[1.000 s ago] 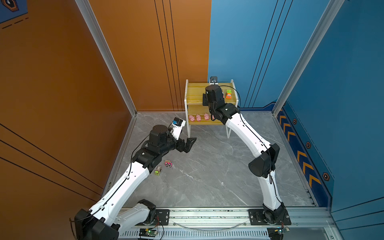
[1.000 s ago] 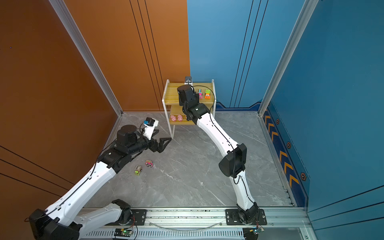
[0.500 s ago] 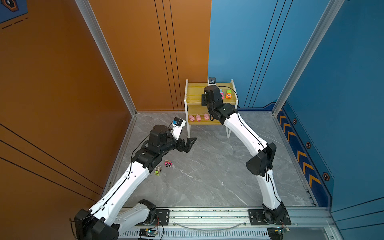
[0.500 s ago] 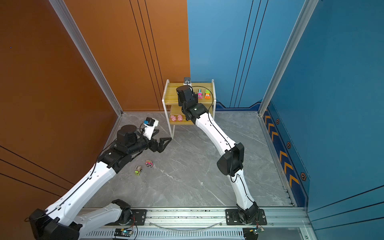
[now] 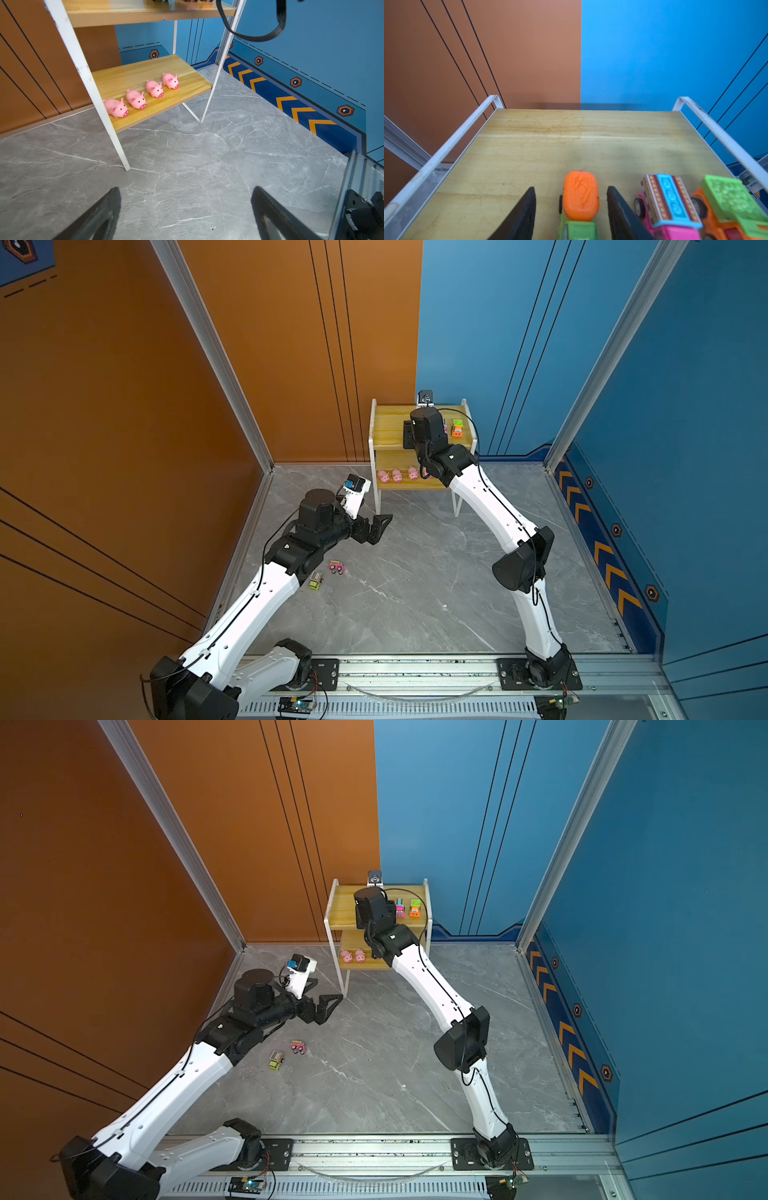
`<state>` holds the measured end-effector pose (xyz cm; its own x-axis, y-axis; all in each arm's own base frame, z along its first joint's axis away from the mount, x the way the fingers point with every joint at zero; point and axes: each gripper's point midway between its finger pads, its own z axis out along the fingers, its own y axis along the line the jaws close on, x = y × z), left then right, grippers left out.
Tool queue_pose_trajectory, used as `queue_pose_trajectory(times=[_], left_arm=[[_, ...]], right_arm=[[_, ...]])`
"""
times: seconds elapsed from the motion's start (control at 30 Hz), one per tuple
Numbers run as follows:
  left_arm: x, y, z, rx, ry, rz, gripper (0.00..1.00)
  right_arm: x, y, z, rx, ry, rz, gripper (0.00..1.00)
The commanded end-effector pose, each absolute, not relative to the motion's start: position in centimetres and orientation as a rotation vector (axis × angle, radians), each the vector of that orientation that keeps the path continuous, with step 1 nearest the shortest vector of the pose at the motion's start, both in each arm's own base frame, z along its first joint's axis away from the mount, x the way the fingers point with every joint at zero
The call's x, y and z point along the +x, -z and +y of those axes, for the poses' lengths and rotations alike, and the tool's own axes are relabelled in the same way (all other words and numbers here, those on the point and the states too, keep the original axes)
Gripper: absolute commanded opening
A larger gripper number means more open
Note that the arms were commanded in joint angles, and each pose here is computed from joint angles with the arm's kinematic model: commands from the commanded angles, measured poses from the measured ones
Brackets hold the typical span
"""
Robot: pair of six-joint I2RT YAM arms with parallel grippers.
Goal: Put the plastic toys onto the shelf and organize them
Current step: 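Lower the mixer truck beside the pink truck and open the right gripper, then withdraw the right gripper from the shelf while the left arm lowers toward the floor trucks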
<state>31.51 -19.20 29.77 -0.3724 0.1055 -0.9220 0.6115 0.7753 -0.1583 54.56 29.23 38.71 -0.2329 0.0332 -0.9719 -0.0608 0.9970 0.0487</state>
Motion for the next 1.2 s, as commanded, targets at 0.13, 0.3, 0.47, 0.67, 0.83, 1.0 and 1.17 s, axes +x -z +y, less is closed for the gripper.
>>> queue_pose_trajectory(times=[0.13, 0.3, 0.47, 0.67, 0.83, 1.0, 1.17], left_arm=[[32.0, -29.4, -18.7, 0.508, 0.609, 1.918, 0.98], [33.0, -29.7, -18.1, 0.458, 0.612, 1.904, 0.98], [34.8, -29.1, -16.0, 0.323, 0.601, 1.939, 0.98], [37.5, -26.8, -11.9, 0.081, 0.508, 2.032, 0.98], [38.3, -23.3, -8.2, -0.163, 0.324, 2.193, 0.99], [35.8, -19.7, -6.2, -0.301, 0.157, 2.363, 0.94], [32.1, -15.7, -5.6, -0.414, 0.059, 2.492, 0.91]], right_arm=[[51.6, -46.0, 28.1, -0.031, -0.110, 1.675, 0.67], [49.5, -49.8, 27.4, -0.053, -0.124, 1.605, 0.72], [46.5, -52.0, 27.3, -0.107, -0.148, 1.550, 0.73], [40.6, -49.5, 28.1, -0.222, -0.224, 1.520, 0.73], [34.4, -42.1, 30.0, -0.387, -0.332, 1.545, 0.73], [28.8, -32.3, 32.3, -0.604, -0.403, 1.641, 0.73], [25.7, -24.0, 33.3, -0.738, -0.524, 1.778, 0.72]])
